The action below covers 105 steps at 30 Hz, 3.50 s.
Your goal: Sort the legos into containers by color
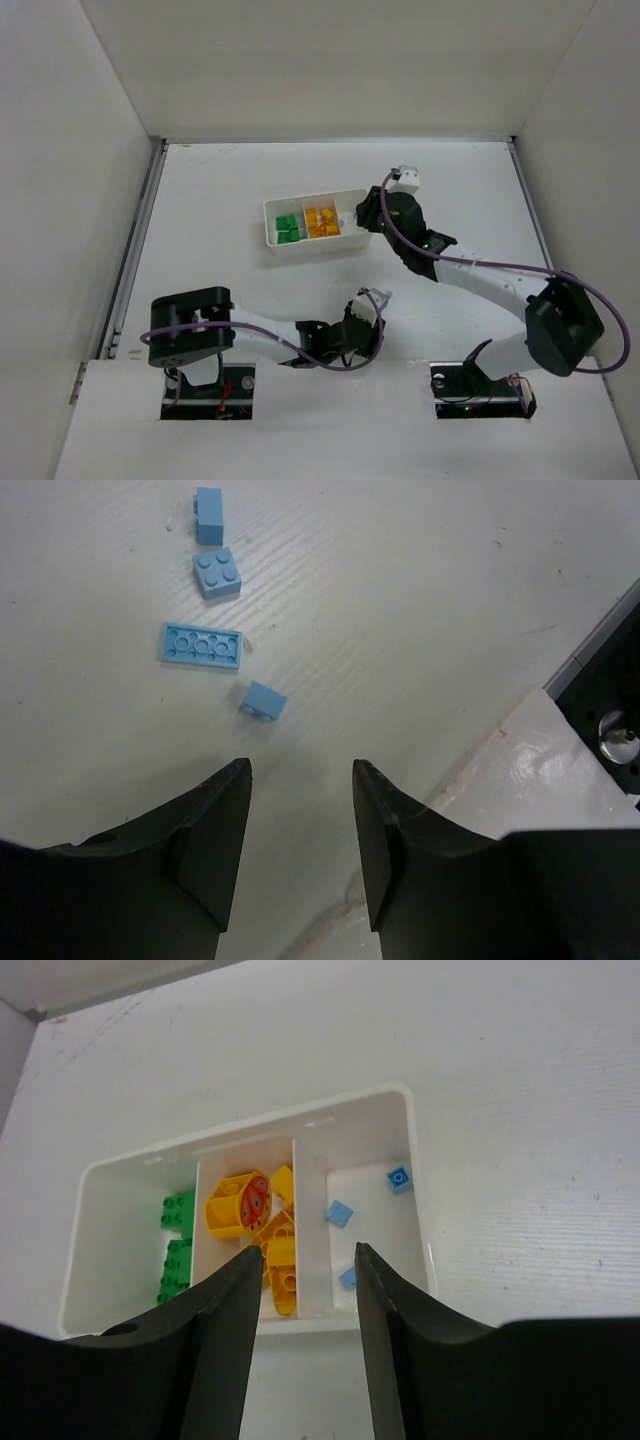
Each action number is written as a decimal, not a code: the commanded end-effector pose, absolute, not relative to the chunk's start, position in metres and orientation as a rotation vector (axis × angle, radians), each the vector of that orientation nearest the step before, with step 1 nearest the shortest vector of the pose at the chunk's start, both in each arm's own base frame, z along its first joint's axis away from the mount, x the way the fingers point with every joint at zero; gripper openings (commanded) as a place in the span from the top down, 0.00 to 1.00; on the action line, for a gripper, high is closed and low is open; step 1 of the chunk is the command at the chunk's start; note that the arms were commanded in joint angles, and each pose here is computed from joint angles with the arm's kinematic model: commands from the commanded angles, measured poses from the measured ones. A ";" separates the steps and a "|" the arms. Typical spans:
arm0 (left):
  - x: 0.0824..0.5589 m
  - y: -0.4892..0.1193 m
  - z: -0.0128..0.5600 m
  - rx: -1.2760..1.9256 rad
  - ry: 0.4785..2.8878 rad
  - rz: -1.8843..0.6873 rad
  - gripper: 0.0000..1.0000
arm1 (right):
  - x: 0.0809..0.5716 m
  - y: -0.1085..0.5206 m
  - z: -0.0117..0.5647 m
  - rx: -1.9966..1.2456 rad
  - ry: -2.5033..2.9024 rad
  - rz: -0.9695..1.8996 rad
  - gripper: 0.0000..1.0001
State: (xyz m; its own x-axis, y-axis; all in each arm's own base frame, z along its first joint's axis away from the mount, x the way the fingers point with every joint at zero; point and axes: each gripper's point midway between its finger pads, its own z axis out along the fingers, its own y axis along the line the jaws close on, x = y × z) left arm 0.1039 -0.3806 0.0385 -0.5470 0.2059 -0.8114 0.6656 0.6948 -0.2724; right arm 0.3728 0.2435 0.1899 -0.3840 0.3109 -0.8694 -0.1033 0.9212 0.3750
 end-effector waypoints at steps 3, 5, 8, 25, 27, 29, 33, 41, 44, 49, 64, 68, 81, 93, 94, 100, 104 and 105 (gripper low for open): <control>0.119 -0.397 0.049 0.627 2.049 -0.708 0.58 | 0.363 0.242 0.200 0.149 1.864 0.491 0.52; 0.123 -0.398 0.047 0.634 2.040 -0.677 0.58 | 0.358 0.240 0.197 0.150 1.867 0.496 0.52; 0.126 -0.400 0.045 0.657 2.022 -0.634 0.58 | 0.352 0.239 0.192 0.146 1.876 0.503 0.52; 0.140 -0.401 0.024 0.720 2.015 -0.503 0.75 | 0.338 0.230 0.177 0.167 1.893 0.516 0.52; 0.138 -0.398 0.025 0.728 2.018 -0.500 0.80 | 0.335 0.227 0.177 0.169 1.890 0.516 0.52; 0.137 -0.396 0.027 0.736 2.017 -0.497 0.83 | 0.332 0.225 0.177 0.170 1.888 0.518 0.52; 0.140 -0.389 0.048 0.707 1.994 -0.524 0.85 | 0.325 0.213 0.172 0.195 1.887 0.514 0.52; 0.193 -0.369 0.139 0.450 1.898 -0.682 0.85 | 0.304 0.184 0.136 0.285 1.937 0.484 0.62; 0.230 -0.366 0.173 0.325 1.855 -0.729 0.85 | 0.294 0.174 0.119 0.311 1.980 0.463 0.71; 0.298 -0.361 0.193 0.209 1.834 -0.670 0.85 | 0.279 0.165 0.098 0.339 2.034 0.426 0.74; 0.393 -0.361 0.176 0.118 1.875 -0.573 0.56 | 0.252 0.168 0.064 0.312 2.163 0.367 0.56; 0.374 -0.358 0.184 0.130 1.863 -0.601 0.55 | 0.246 0.180 0.056 0.265 2.210 0.363 0.54; 0.238 -0.328 0.131 0.301 1.929 -0.605 0.59 | 0.235 0.190 0.041 0.260 2.290 0.305 0.59; 0.171 -0.331 0.099 0.433 1.968 -0.660 0.51 | 0.234 0.190 0.031 0.245 2.338 0.211 0.78; 0.168 -0.332 0.097 0.447 1.972 -0.662 0.49 | 0.234 0.190 0.031 0.245 2.338 0.211 0.81; 0.156 -0.338 0.087 0.499 1.988 -0.682 0.42 | 0.242 0.188 0.057 0.221 2.278 0.236 0.83; 0.152 -0.340 0.083 0.514 1.988 -0.700 0.40 | 0.276 0.195 0.116 0.190 2.148 0.329 0.83; 0.151 -0.340 0.081 0.515 1.989 -0.700 0.40 | 0.286 0.198 0.132 0.186 2.110 0.353 0.83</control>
